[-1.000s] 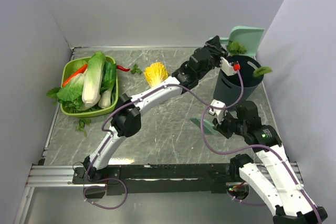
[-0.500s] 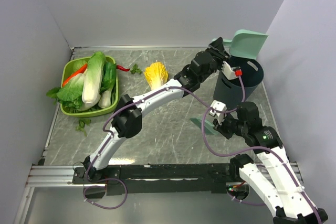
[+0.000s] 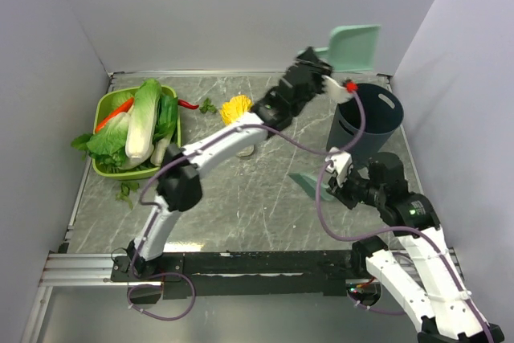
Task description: Sweep away the paper scraps from the table
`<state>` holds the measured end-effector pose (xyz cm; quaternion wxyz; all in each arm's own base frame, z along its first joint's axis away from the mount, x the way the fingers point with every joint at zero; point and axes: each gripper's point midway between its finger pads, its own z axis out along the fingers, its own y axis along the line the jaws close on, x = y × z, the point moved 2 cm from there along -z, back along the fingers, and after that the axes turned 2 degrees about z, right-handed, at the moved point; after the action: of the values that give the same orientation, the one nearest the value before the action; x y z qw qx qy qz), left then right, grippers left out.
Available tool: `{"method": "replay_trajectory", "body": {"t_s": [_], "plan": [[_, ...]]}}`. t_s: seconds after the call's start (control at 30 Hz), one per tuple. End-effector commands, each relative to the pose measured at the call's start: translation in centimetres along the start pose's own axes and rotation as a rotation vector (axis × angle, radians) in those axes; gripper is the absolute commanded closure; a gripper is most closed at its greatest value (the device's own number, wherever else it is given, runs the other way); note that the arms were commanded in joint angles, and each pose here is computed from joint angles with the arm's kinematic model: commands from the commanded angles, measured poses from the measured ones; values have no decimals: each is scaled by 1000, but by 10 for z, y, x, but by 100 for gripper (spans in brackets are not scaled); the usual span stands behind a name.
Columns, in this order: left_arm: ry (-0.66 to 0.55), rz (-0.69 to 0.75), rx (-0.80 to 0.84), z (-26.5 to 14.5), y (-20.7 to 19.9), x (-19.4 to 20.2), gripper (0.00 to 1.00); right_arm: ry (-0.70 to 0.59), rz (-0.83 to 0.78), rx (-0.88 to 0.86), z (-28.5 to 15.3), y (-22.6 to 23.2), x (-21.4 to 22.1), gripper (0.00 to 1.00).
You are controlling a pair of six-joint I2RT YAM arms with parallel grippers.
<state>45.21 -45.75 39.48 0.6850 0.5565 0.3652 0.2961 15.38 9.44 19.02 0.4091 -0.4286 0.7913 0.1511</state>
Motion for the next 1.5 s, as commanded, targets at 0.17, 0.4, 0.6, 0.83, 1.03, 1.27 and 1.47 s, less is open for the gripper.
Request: {"method": "replay_trajectory", "body": {"t_s": [0.17,0.4,0.6,0.83,1.03,1.27,1.47], "plan": [[367,-301,262,-144,31,143,99,-374,17,-32,-62,-6,-143,100],[529,-609,611,-264,-10,158,99,-361,39,1,-38,-44,-180,100],[536,-645,760,-373,-33,160,99,-376,40,169,-24,-105,-240,100],[488,-673,1038,-460,-75,147,99,-394,27,302,35,-151,-306,100],[507,-606,1161,-489,-111,156,99,-418,-179,469,131,-178,-374,100],[584,-575,1250,-498,-138,164,99,-631,-302,540,241,-177,-429,100],[644,-672,1348,-508,-144,157,99,-693,-229,350,312,-133,-417,100]]}}
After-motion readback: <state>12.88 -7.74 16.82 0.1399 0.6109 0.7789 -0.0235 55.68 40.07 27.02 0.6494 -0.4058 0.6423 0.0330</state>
